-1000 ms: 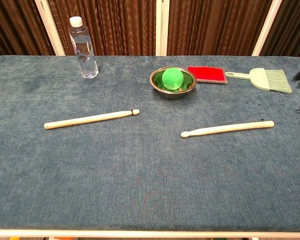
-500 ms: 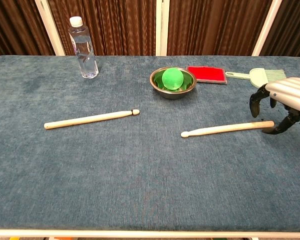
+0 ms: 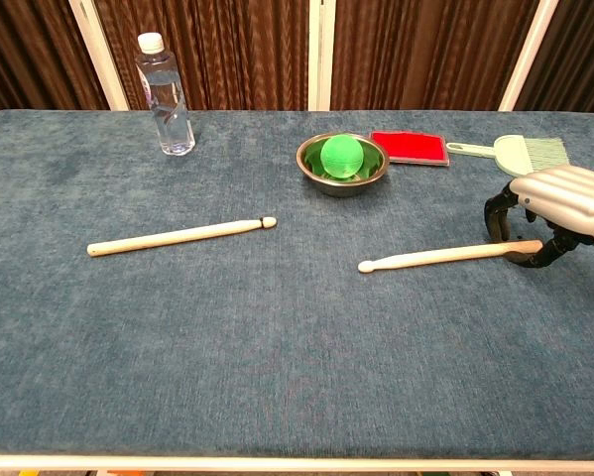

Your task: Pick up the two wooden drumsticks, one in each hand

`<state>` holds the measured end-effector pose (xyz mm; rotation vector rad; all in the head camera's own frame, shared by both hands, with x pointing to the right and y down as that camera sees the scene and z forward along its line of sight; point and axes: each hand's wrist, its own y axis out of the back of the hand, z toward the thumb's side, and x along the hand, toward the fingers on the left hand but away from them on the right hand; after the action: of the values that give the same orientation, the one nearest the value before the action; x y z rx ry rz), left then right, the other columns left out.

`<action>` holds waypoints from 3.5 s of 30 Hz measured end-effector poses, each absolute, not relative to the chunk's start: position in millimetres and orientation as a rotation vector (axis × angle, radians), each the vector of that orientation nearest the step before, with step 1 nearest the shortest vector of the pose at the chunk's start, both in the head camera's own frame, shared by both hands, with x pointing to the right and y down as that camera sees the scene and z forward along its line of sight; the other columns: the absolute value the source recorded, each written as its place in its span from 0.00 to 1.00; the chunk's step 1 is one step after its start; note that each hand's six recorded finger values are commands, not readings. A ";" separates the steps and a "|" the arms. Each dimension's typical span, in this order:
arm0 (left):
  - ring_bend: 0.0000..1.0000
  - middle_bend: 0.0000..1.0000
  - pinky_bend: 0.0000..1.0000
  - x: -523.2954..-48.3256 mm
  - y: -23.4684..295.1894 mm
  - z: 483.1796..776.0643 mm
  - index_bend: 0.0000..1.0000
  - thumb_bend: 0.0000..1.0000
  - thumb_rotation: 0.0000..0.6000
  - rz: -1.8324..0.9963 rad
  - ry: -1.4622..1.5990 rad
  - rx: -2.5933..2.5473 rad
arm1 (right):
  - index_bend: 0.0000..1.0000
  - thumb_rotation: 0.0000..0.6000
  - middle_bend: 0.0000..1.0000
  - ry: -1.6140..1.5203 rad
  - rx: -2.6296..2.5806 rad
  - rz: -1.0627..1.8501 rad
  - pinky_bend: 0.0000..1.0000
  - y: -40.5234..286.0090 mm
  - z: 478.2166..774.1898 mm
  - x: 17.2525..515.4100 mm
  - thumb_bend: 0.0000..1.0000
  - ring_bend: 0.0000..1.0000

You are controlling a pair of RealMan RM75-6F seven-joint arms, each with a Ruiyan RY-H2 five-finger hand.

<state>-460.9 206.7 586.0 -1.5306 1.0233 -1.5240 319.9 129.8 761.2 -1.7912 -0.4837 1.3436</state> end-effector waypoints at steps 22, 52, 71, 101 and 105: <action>0.13 0.25 0.11 -464.5 209.4 586.6 0.24 0.02 1.00 -1.527 1.030 -1.531 | 0.42 1.00 0.50 -0.480 -1.779 1.352 0.43 127.0 763.5 319.0 0.27 0.27; 0.36 0.33 0.42 -392.0 136.9 618.2 0.36 0.04 1.00 -1.378 0.883 -1.705 | 0.67 1.00 0.65 -0.751 -1.747 1.183 0.46 88.5 684.9 336.8 0.53 0.39; 0.63 0.49 0.71 -257.8 131.3 723.3 0.41 0.19 1.00 -1.517 0.652 -1.868 | 0.68 1.00 0.65 -0.935 -1.685 1.159 0.46 74.6 623.7 375.8 0.53 0.39; 0.63 0.51 0.72 -260.0 131.5 766.9 0.46 0.30 0.81 -1.702 0.572 -1.750 | 0.68 1.00 0.64 -0.936 -1.701 1.205 0.46 81.5 636.0 385.7 0.53 0.38; 0.63 0.53 0.72 -259.4 132.6 768.5 0.46 0.31 0.81 -1.705 0.554 -1.746 | 0.68 1.00 0.64 -0.938 -1.703 1.207 0.46 81.9 637.1 386.0 0.53 0.38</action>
<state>-259.4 132.6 768.5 -1.7463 0.5540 -1.7045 386.0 81.9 637.1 -1.7026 -0.9376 1.2066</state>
